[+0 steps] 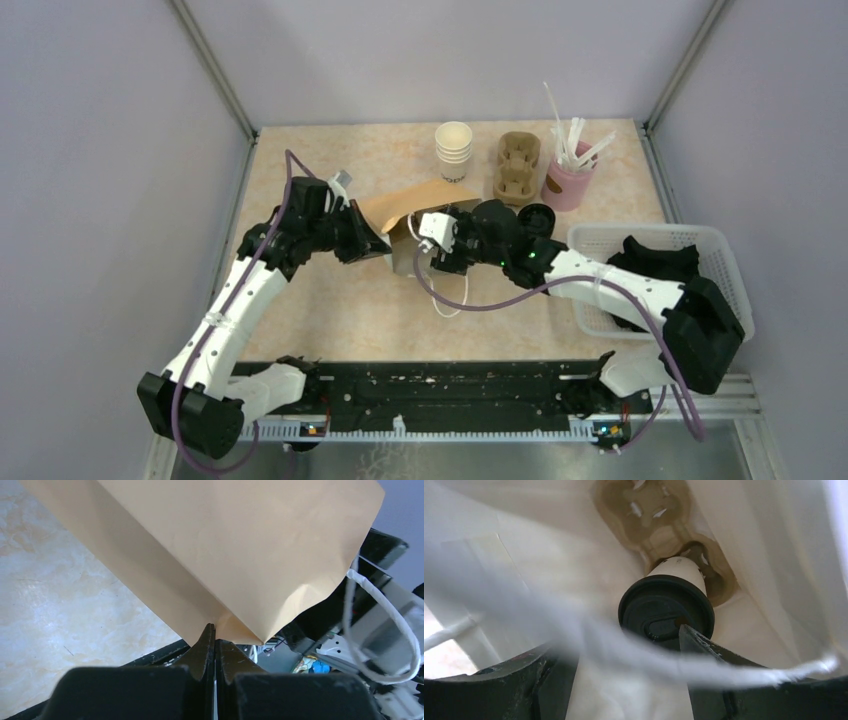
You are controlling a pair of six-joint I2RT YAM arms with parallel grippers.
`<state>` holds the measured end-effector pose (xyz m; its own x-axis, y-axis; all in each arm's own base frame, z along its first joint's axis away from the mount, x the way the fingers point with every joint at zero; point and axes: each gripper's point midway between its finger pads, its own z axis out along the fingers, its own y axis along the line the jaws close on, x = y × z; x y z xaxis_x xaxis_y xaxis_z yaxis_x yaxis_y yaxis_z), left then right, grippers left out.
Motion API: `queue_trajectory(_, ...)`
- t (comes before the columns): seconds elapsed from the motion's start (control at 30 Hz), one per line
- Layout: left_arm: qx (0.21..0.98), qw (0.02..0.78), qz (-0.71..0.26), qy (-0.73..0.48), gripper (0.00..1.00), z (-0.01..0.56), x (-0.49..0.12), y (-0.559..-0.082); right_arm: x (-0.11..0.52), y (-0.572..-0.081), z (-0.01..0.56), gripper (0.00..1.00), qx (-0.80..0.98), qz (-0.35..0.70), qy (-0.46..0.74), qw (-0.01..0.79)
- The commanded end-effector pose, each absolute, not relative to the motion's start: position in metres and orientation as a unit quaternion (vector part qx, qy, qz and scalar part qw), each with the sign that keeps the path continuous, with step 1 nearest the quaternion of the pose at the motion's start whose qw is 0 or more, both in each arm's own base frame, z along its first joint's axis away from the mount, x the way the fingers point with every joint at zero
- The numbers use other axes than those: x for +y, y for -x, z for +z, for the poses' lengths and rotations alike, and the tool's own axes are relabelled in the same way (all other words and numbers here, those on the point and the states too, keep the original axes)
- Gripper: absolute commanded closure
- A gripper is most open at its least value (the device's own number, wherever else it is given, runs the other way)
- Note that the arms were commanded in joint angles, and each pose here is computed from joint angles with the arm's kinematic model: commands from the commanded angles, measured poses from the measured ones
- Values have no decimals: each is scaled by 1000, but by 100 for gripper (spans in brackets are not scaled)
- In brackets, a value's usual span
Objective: Pack the takeout coffee
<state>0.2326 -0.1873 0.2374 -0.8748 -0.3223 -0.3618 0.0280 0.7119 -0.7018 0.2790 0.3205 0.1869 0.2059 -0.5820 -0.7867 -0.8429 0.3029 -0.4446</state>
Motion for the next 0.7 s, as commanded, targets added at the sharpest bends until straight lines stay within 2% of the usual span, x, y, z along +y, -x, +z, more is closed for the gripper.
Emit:
queue_trajectory(0.0,887,261,-375,64,100,248,-188,-240,326,-291,190,29,543,75,667,505)
queue_trajectory(0.13,887,256,-379,60,100,244,-190,-239,327,-294,177,27,518,60,712,471)
queue_trajectory(0.37,887,247,-387,54,100,238,-193,-235,323,-319,168,20,517,-7,714,472)
queue_trajectory(0.67,889,240,-388,42,100,237,-196,-237,344,-347,181,23,518,-30,671,530)
